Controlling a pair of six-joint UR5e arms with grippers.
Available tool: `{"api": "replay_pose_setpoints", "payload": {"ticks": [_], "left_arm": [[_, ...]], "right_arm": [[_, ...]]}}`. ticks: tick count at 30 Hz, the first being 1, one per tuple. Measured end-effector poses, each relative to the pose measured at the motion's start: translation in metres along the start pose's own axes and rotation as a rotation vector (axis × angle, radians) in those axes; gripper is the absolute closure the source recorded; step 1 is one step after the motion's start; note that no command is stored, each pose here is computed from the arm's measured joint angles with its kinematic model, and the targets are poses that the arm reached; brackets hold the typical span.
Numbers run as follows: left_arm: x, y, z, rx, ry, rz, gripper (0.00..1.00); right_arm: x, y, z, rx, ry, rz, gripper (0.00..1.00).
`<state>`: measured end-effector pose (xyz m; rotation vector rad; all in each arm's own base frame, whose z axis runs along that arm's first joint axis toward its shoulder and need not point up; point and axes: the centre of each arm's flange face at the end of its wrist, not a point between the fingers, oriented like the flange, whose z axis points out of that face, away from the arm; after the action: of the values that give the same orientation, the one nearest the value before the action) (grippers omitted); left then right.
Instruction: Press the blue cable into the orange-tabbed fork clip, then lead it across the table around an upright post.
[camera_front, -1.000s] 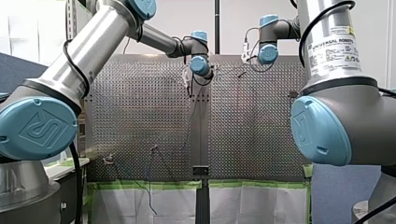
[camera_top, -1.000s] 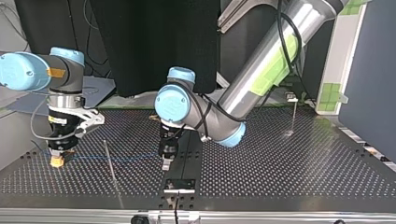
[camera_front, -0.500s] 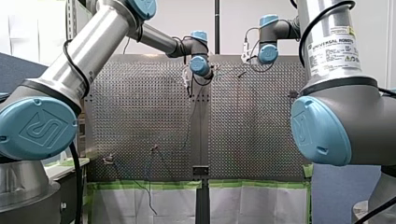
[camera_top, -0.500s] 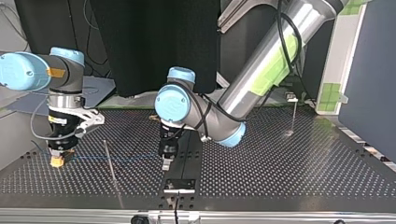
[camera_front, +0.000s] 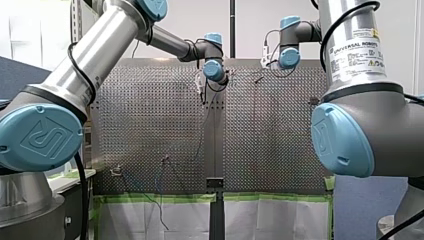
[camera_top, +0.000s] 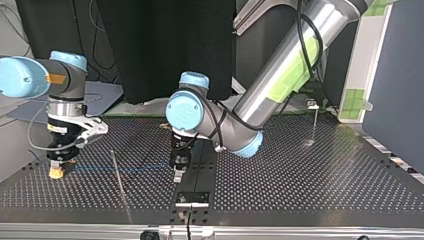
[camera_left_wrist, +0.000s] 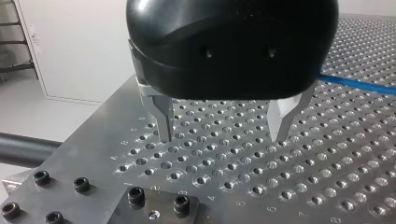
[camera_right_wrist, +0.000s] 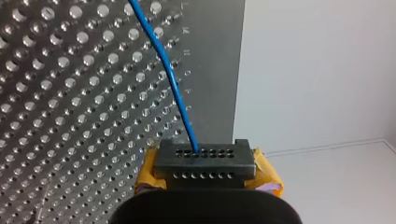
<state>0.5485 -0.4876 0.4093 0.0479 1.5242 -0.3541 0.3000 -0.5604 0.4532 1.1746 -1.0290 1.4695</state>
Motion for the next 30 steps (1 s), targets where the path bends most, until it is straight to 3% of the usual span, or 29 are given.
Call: {"api": "replay_pose_setpoints", "payload": {"ticks": [30], "left_arm": [[0.0, 0.0, 0.0, 0.0, 0.0, 0.0, 0.0]], "right_arm": [[-0.008, 0.02, 0.002, -0.034, -0.017, -0.008, 1.0]]}}
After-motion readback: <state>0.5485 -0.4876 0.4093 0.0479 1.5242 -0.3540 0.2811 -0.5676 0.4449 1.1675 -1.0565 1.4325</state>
